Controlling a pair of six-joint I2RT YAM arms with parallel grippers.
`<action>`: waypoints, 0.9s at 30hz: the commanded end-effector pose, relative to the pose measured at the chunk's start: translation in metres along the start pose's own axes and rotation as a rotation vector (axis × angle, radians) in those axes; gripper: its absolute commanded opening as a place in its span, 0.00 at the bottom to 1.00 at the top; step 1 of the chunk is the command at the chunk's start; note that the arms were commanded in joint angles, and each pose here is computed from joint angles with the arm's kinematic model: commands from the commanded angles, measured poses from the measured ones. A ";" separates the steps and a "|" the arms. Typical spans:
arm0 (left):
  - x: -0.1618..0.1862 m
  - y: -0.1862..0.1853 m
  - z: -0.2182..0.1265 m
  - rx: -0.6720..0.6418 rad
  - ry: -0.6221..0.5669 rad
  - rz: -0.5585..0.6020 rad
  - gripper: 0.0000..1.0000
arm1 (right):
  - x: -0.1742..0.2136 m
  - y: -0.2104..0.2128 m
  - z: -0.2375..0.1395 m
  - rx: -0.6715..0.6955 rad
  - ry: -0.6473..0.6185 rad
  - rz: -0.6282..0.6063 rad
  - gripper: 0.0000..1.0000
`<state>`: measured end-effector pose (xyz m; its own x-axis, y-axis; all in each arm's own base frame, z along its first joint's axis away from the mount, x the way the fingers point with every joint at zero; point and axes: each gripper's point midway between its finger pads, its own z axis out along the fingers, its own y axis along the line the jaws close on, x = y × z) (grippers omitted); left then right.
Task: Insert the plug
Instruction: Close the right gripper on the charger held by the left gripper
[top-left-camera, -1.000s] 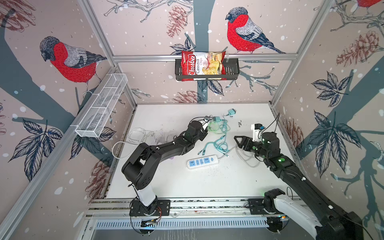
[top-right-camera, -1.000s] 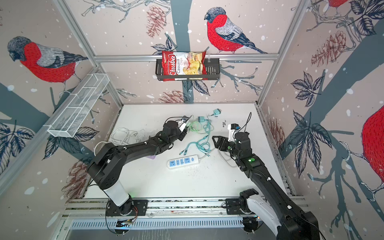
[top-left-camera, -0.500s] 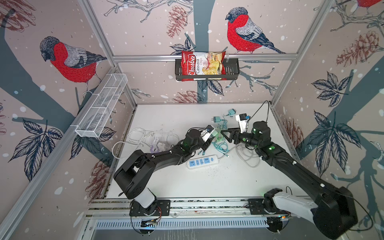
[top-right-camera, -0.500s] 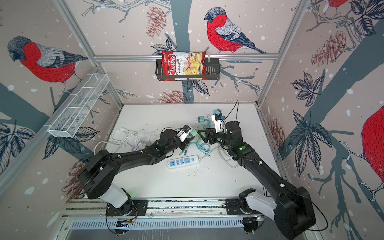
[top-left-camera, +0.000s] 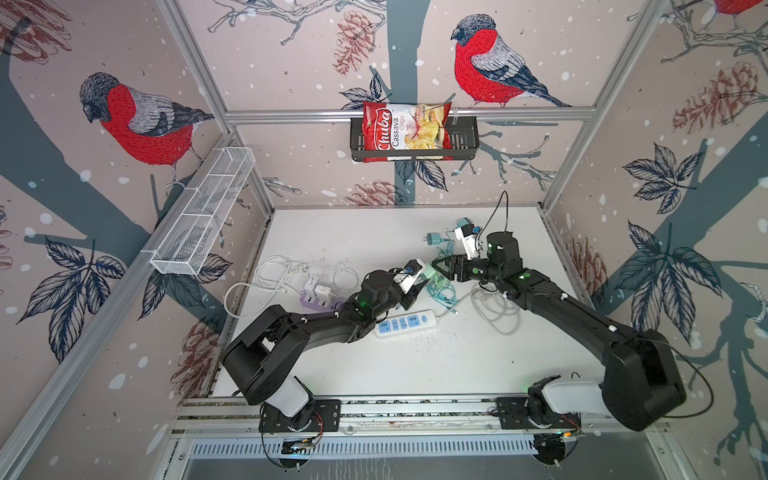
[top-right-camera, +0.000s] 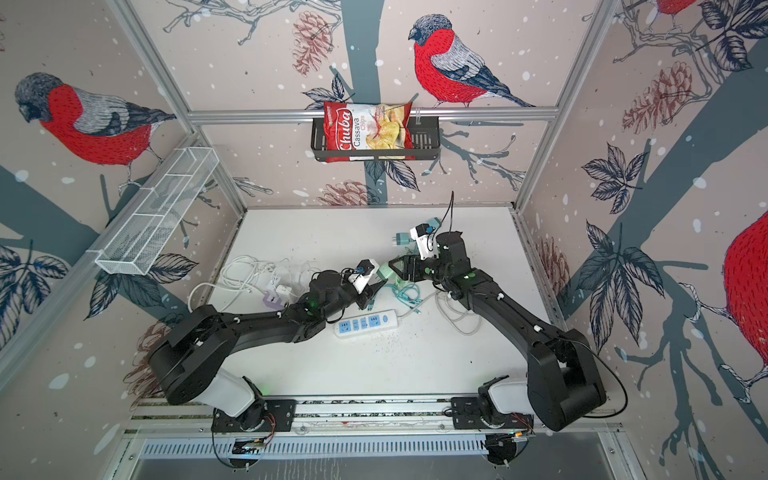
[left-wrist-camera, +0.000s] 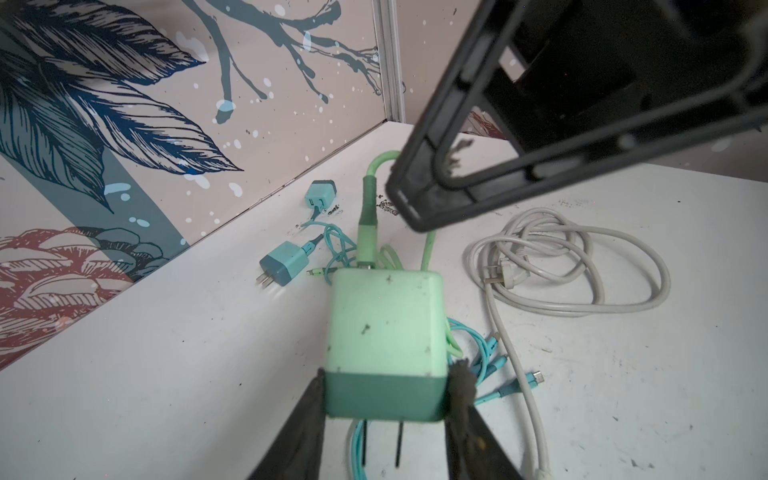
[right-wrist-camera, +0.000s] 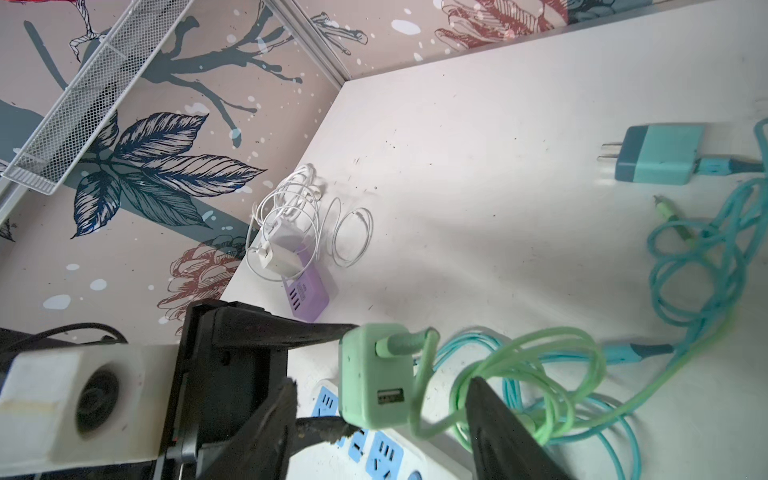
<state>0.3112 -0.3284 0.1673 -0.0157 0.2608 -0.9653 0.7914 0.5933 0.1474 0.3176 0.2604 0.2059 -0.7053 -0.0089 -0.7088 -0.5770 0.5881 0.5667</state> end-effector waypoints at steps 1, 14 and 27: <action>-0.025 0.003 -0.002 -0.018 -0.112 0.038 0.18 | 0.003 0.009 0.002 -0.058 0.035 0.016 0.63; -0.024 0.005 -0.004 -0.034 -0.113 0.063 0.16 | 0.013 0.008 0.015 -0.106 0.123 0.035 0.48; -0.022 0.005 -0.002 -0.033 -0.106 0.077 0.15 | 0.021 0.018 0.015 -0.178 0.151 0.027 0.43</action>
<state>0.3128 -0.3264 0.1741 0.0590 0.2657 -0.9622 0.7729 0.5979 0.2125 0.3043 0.2780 0.1909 -0.7791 -0.1051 -0.6180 -0.5819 0.4880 0.6506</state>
